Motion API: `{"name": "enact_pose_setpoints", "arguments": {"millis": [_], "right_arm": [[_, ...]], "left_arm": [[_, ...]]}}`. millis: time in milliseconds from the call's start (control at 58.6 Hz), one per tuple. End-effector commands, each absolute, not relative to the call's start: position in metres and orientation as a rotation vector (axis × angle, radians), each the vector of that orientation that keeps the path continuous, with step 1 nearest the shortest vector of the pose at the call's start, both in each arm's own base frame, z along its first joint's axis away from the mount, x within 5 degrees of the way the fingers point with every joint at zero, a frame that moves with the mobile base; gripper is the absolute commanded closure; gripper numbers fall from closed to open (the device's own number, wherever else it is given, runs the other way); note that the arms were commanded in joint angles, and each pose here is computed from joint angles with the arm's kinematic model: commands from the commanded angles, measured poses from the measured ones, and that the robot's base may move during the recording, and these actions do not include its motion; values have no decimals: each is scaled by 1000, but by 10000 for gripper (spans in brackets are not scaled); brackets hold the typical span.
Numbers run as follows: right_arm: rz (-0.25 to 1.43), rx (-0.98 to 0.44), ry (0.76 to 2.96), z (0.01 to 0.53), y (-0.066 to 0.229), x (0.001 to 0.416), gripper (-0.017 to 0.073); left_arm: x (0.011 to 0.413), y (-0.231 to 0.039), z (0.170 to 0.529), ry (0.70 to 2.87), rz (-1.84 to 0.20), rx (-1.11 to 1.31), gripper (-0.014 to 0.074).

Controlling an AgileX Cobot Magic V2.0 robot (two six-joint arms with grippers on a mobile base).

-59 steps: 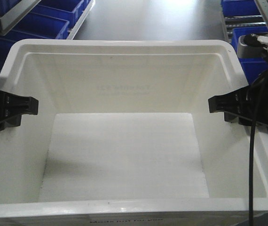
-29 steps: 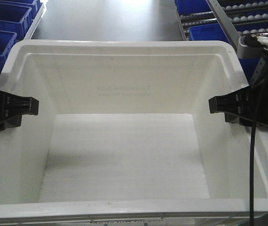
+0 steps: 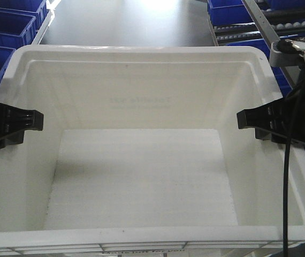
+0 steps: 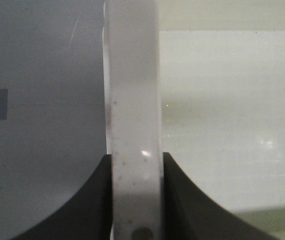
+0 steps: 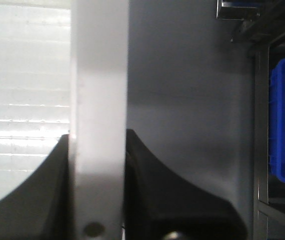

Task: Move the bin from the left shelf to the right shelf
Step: 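Hold the tote with both grippers while the base turns away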

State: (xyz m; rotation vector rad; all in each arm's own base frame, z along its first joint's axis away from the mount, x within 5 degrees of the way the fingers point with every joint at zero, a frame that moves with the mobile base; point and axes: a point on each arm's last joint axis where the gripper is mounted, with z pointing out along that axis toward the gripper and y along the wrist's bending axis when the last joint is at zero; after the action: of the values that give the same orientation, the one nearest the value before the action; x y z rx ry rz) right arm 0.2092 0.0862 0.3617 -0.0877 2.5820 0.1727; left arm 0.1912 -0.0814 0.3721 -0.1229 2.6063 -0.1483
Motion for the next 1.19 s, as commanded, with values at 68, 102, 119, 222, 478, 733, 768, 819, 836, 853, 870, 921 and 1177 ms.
{"name": "enact_pose_setpoints", "arguments": {"millis": [68,102,119,222,478,733,768,819,836,853,870,921,1177], "right_arm": [[155,-88,2408,386,80,211,562],[155,-88,2408,386,80,211,562],[155,-88,2408,386,80,211,562],[155,-88,2408,386,80,211,562],[155,-88,2408,386,80,211,562],[155,-88,2408,386,80,211,562],[156,-88,2409,386,80,211,562],[156,-88,2409,386,80,211,562],[156,-88,2409,386,80,211,562],[156,-88,2409,386,80,211,562],[156,-88,2409,386,80,211,562],[156,-88,2409,386,80,211,562],[156,-88,2409,386,80,211,562]], "left_arm": [[190,-76,394,2467,-149,-86,600],[190,-76,394,2467,-149,-86,600],[190,-76,394,2467,-149,-86,600],[190,-76,394,2467,-149,-86,600],[190,-76,394,2467,-149,-86,600],[190,-76,394,2467,-149,-86,600],[190,-76,394,2467,-149,-86,600],[190,-76,394,2467,-149,-86,600],[190,-76,394,2467,-149,-86,600],[190,-76,394,2467,-149,-86,600],[190,-76,394,2467,-149,-86,600],[190,-76,394,2467,-149,-86,600],[190,-76,394,2467,-149,-86,600]]}}
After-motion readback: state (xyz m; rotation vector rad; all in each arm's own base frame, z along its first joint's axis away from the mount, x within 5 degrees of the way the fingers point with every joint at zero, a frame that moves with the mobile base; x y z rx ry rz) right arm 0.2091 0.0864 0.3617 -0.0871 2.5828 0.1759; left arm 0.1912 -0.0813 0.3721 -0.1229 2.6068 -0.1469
